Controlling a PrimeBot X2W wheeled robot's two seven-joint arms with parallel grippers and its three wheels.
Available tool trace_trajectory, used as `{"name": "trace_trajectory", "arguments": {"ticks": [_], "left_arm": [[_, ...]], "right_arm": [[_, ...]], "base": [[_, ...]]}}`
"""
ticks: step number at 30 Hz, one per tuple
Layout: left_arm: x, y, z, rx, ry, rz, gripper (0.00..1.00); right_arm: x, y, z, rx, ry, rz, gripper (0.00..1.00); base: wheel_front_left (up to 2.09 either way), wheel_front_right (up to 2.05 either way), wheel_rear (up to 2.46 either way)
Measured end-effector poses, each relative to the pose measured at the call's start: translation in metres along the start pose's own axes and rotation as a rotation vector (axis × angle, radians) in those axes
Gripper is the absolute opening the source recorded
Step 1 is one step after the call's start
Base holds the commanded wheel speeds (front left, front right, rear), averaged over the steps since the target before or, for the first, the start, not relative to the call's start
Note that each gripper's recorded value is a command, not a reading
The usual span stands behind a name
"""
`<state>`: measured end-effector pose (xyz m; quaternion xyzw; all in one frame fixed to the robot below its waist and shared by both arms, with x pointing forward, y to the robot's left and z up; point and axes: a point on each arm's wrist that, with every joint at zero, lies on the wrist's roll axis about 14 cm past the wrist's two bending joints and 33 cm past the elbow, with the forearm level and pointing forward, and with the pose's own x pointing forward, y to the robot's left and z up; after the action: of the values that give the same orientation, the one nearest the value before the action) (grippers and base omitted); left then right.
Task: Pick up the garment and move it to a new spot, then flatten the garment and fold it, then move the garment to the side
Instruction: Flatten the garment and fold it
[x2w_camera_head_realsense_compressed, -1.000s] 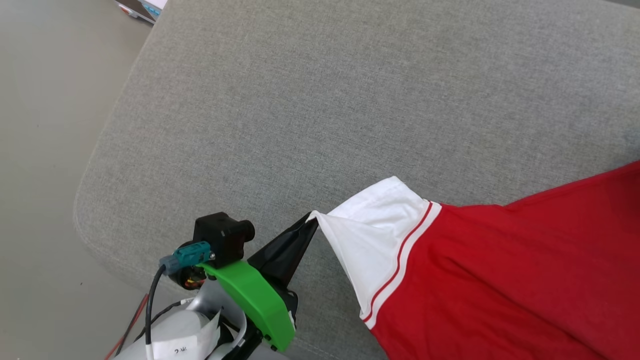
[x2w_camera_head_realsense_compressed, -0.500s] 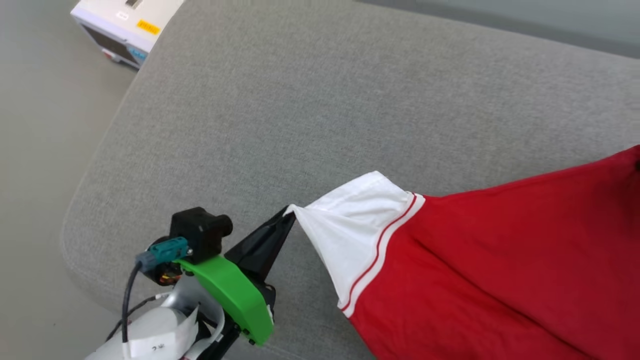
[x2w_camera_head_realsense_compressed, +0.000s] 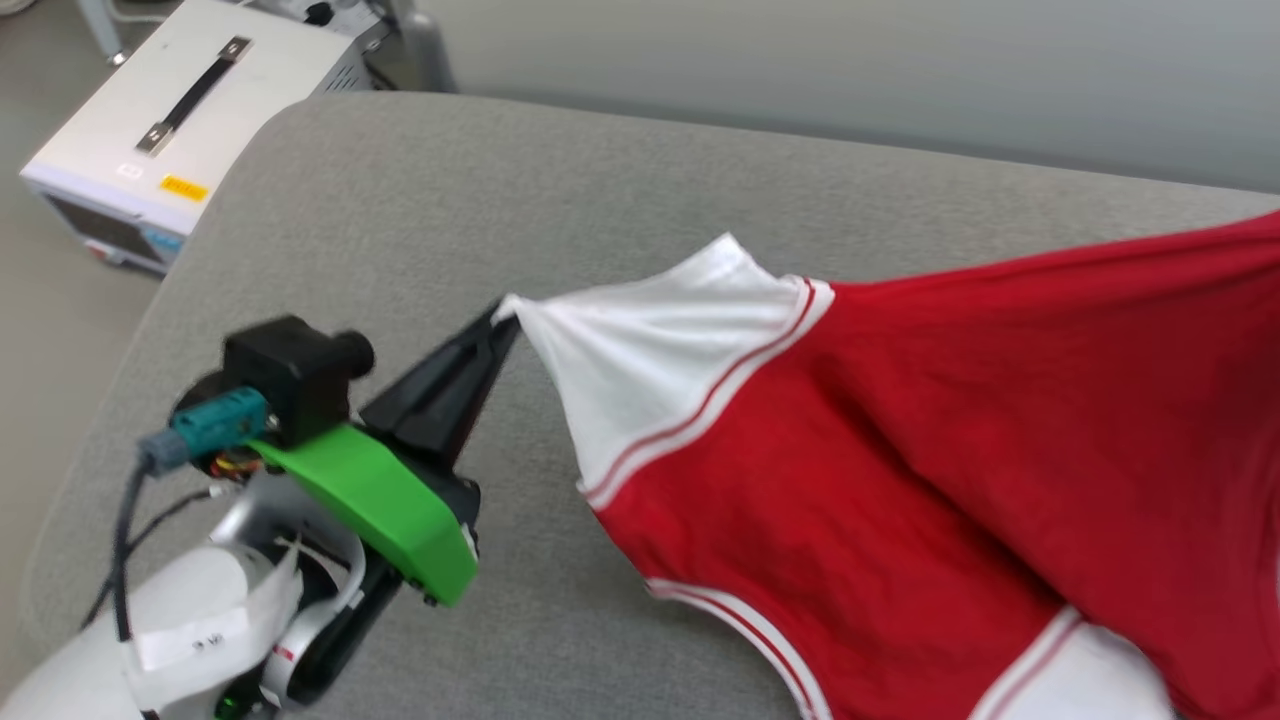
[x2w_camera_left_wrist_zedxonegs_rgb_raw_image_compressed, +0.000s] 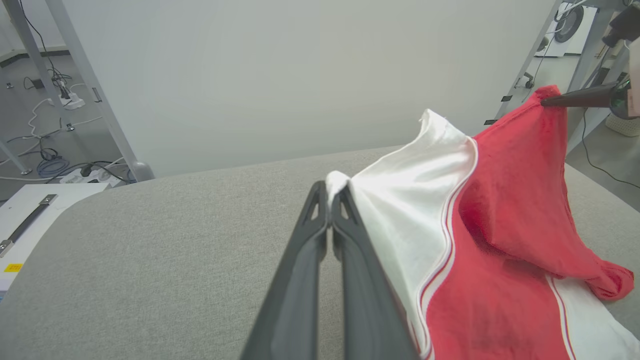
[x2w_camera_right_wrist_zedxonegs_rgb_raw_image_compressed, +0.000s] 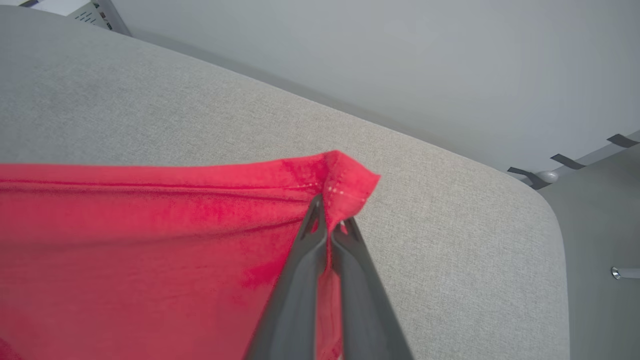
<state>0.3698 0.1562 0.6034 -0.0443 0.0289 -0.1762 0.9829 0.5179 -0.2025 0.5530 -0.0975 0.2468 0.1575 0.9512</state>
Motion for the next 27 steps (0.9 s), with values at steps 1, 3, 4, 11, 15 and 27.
{"name": "trace_trajectory", "arguments": {"ticks": [1,3,4,11,15,27], "left_arm": [[0.003,-0.002,0.012,0.012,-0.032,-0.008,0.00],[0.008,-0.005,0.034,0.033,-0.096,-0.017,0.00],[0.009,-0.005,0.044,0.041,-0.125,-0.018,0.00],[0.017,-0.014,0.098,0.075,-0.294,-0.040,0.00],[0.019,-0.018,0.126,0.097,-0.386,-0.048,0.00],[0.033,-0.031,0.217,0.292,-0.669,-0.085,0.00]], "right_arm": [[-0.008,-0.003,0.007,-0.002,-0.030,-0.009,0.00],[-0.025,-0.007,0.017,-0.009,-0.080,-0.022,0.00],[-0.031,-0.007,0.021,-0.010,-0.101,-0.026,0.00],[-0.080,-0.015,0.044,-0.021,-0.254,-0.068,0.00],[-0.106,-0.022,0.055,-0.037,-0.335,-0.099,0.00],[-0.150,-0.042,0.098,-0.064,-0.533,-0.171,0.00]], "base": [[0.00,0.00,0.00],[0.00,0.00,0.00],[0.00,0.00,0.00],[0.00,0.00,0.00],[0.00,0.00,0.00],[0.00,0.00,0.00]]}}
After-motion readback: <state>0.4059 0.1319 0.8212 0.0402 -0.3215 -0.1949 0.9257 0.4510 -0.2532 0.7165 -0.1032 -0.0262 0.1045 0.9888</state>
